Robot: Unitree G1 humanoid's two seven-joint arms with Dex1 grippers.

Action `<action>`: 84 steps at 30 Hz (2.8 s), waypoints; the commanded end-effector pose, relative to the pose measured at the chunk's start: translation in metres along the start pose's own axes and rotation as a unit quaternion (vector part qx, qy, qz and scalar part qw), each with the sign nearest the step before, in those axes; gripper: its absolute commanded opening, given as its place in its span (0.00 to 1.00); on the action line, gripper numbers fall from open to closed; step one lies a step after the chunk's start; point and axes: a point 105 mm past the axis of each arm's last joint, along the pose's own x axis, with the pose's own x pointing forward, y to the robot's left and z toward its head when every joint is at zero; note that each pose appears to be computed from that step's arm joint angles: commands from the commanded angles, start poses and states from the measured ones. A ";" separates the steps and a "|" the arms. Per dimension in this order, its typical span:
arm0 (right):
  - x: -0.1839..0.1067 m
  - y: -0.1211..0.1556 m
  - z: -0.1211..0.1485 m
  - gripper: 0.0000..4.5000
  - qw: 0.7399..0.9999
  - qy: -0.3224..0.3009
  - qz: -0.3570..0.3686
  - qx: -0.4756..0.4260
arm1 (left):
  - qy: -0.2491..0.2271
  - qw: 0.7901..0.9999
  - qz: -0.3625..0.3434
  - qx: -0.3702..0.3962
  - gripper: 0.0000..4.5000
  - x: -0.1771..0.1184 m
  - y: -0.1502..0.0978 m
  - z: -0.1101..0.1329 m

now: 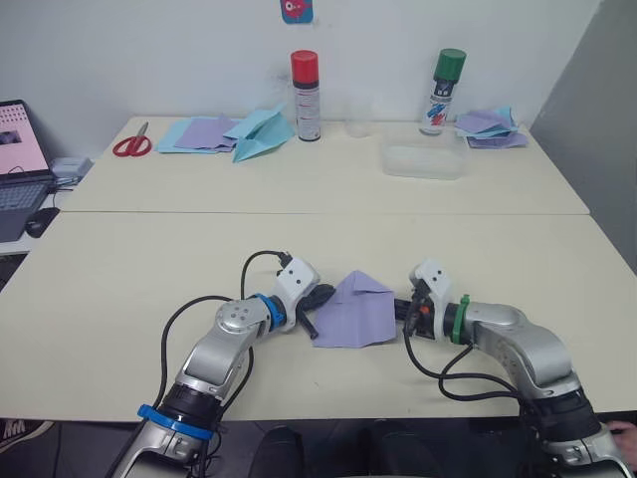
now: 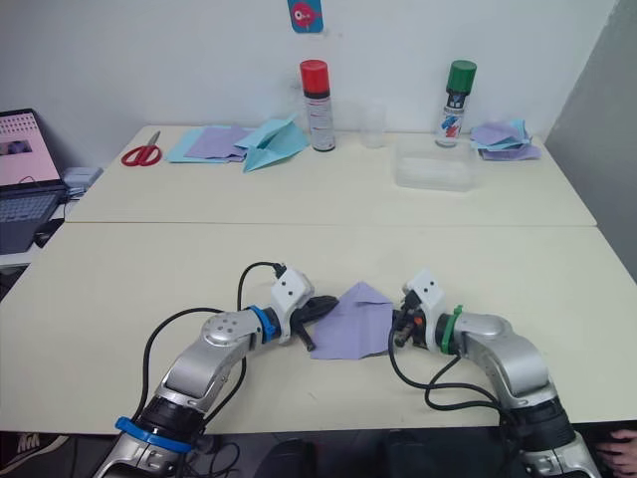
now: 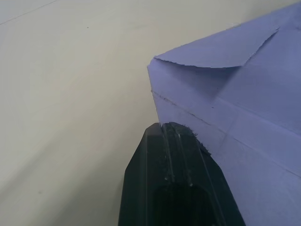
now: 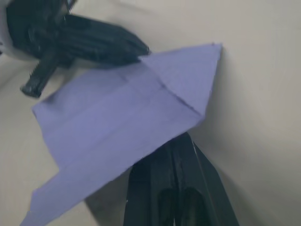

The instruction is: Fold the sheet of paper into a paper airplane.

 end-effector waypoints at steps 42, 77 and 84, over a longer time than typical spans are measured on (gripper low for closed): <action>0.014 0.009 0.020 0.00 0.999 -0.034 -0.005 -0.021 | -0.028 0.990 -0.136 0.009 0.00 0.019 -0.034 0.045; 0.000 0.018 0.025 0.00 0.998 -0.037 0.046 -0.025 | 0.020 0.985 -0.171 -0.029 0.00 0.022 -0.050 0.031; -0.004 0.025 0.027 0.00 0.997 -0.040 0.065 -0.019 | 0.020 0.985 -0.170 -0.022 0.00 0.024 -0.049 0.032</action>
